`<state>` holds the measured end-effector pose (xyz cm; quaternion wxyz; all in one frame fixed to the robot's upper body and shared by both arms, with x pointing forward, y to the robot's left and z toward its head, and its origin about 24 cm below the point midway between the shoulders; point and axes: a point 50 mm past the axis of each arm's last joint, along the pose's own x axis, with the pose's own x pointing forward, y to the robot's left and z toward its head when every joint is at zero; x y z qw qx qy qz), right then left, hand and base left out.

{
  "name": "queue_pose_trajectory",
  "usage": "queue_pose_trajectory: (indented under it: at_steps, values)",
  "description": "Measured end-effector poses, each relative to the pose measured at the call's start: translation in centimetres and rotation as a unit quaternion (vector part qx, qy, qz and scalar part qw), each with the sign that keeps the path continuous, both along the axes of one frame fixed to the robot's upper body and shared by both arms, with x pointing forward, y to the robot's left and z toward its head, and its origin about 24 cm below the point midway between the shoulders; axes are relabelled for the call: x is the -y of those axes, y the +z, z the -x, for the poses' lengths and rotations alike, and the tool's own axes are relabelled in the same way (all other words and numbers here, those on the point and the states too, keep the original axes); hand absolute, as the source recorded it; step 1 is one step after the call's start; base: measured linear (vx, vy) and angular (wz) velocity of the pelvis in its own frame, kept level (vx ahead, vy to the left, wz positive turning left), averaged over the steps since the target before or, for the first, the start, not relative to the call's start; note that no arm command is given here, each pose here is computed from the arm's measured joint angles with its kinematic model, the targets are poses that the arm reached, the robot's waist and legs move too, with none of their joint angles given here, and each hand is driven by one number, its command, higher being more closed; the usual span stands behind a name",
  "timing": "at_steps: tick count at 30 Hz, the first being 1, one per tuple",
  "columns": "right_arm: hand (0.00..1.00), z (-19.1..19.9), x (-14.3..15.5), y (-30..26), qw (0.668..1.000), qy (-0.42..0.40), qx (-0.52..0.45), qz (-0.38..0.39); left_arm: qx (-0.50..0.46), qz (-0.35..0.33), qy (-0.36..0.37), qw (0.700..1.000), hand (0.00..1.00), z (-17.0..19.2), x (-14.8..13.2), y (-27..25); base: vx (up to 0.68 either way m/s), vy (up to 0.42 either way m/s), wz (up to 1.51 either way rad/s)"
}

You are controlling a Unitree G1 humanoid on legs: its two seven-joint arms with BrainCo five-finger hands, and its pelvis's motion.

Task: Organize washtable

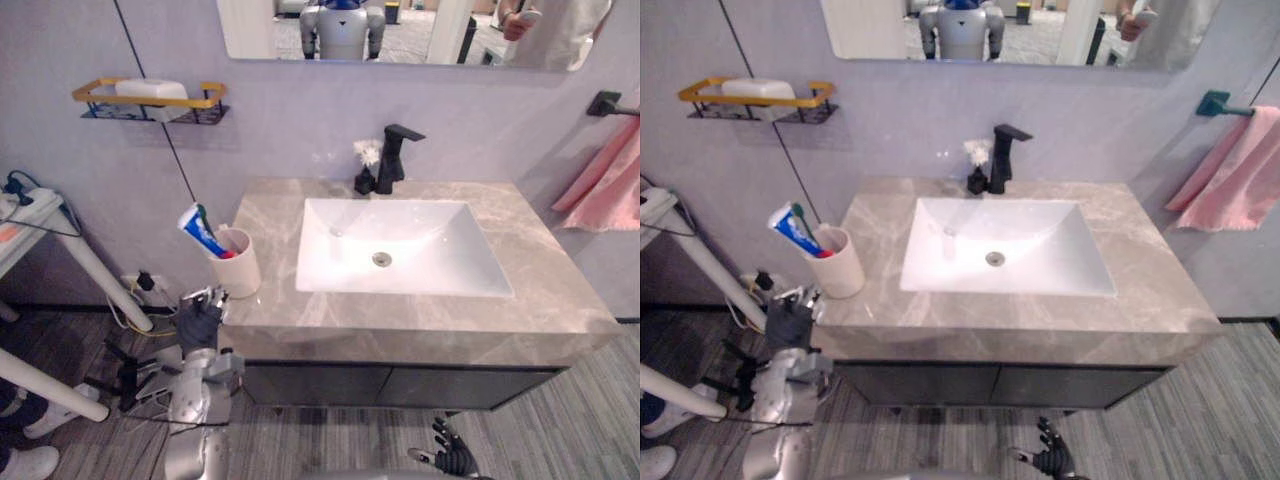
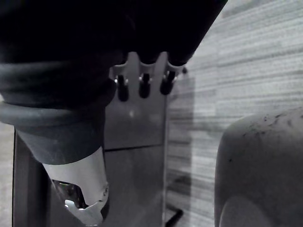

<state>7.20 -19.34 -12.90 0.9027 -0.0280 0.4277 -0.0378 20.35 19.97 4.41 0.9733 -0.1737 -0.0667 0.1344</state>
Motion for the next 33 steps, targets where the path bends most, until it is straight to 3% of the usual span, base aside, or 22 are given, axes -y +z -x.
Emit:
queue_pose_trajectory:
  at_steps: [33]
  values:
    - [0.00,-0.2,0.2,0.4,1.000,0.015,0.008,0.008,-0.027,-0.043,-0.009,0.999,1.00,-3.4,-1.1,-0.7,0.00,-0.001,-0.05]
